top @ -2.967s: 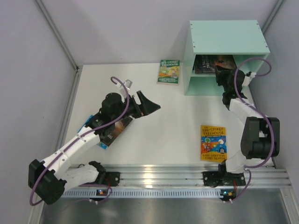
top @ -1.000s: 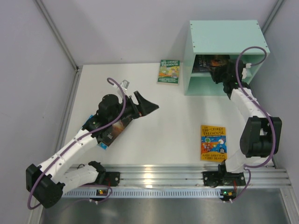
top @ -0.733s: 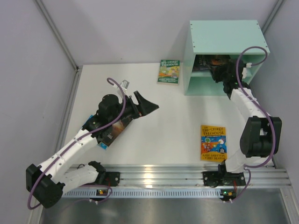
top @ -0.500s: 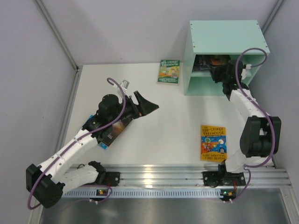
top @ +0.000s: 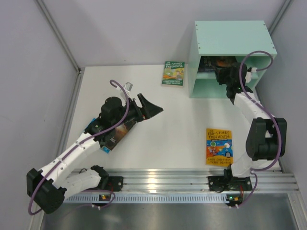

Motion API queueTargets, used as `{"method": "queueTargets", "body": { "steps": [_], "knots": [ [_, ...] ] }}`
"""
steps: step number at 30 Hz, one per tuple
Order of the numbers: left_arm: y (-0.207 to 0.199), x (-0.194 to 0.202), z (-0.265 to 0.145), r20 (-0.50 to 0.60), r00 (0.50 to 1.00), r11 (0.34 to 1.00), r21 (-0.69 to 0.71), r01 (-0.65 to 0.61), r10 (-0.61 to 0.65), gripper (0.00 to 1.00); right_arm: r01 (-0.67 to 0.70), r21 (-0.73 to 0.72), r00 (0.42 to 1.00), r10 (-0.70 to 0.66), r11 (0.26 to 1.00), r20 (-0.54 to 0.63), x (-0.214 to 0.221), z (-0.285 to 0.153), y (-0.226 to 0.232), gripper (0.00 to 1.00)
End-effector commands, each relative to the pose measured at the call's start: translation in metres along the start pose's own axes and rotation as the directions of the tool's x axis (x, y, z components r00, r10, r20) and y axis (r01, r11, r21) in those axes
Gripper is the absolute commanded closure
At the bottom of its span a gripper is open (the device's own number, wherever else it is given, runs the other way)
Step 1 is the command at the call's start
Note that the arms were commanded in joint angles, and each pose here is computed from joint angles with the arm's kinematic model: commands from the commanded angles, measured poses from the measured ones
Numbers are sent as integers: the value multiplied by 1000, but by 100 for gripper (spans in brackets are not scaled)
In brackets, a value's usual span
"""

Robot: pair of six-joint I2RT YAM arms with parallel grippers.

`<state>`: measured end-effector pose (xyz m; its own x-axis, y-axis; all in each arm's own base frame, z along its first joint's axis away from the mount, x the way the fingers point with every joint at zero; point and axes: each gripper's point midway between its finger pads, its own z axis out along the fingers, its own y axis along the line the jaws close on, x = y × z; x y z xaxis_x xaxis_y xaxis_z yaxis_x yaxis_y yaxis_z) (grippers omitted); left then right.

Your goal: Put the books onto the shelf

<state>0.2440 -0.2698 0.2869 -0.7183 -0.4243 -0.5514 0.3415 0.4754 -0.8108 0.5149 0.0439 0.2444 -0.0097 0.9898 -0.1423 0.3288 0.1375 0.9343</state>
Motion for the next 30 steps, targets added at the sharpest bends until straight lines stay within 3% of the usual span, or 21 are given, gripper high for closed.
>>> {"method": "queueTargets", "body": {
  "steps": [1,30],
  "knots": [
    [-13,-13,-5,49,998,999,38,-28,26,7,-26,-162,1000,24,986,-14,11,-4,47,100],
    [-10,-12,-5,51,998,999,29,-23,21,7,-19,-155,999,15,988,-30,19,9,44,100]
  ]
}}
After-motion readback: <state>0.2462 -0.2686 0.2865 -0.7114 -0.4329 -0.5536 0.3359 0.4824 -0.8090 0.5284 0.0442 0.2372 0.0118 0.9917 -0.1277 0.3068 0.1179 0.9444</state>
